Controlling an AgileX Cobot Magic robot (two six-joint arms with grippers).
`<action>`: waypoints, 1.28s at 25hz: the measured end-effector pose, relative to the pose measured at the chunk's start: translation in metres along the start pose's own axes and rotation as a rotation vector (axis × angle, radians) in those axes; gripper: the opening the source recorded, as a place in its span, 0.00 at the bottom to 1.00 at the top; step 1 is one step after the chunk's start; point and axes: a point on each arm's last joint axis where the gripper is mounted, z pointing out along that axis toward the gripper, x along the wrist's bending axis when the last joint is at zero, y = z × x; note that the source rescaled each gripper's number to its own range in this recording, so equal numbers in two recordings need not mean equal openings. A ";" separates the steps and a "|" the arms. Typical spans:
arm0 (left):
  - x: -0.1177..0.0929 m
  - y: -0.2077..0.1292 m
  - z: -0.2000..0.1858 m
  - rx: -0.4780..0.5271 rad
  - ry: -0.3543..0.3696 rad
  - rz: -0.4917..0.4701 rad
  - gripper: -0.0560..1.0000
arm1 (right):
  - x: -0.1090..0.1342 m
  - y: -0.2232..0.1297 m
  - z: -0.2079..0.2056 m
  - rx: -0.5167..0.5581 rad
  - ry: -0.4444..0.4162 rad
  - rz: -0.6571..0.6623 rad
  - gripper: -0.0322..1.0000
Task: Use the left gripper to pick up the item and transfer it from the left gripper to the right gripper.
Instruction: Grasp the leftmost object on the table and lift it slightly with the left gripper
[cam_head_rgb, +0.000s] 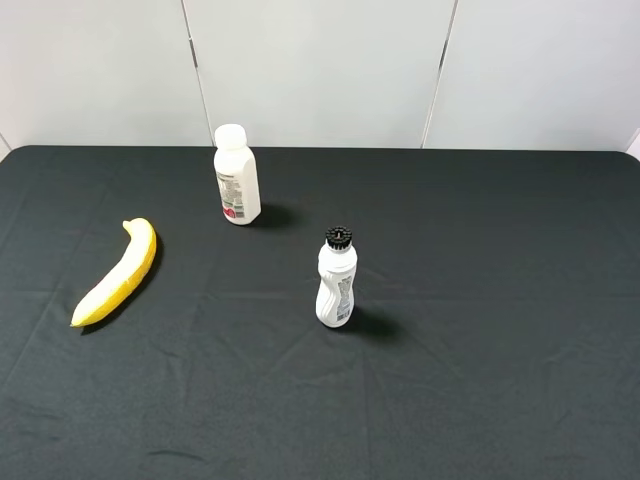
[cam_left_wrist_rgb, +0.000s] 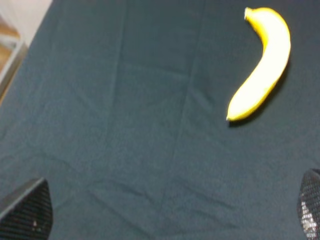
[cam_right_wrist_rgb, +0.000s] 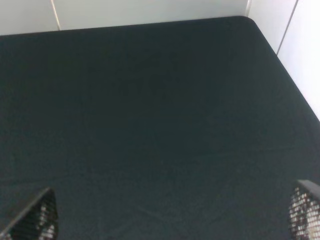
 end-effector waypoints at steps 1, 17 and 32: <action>-0.001 0.006 -0.001 0.015 0.001 0.001 0.98 | 0.000 0.000 0.000 0.000 0.000 0.000 1.00; -0.022 0.087 0.060 0.320 -0.019 0.090 0.98 | 0.000 0.000 0.000 0.000 0.000 0.000 1.00; -0.080 0.110 0.161 0.571 -0.085 0.302 0.98 | 0.000 0.000 0.000 0.000 0.000 0.000 1.00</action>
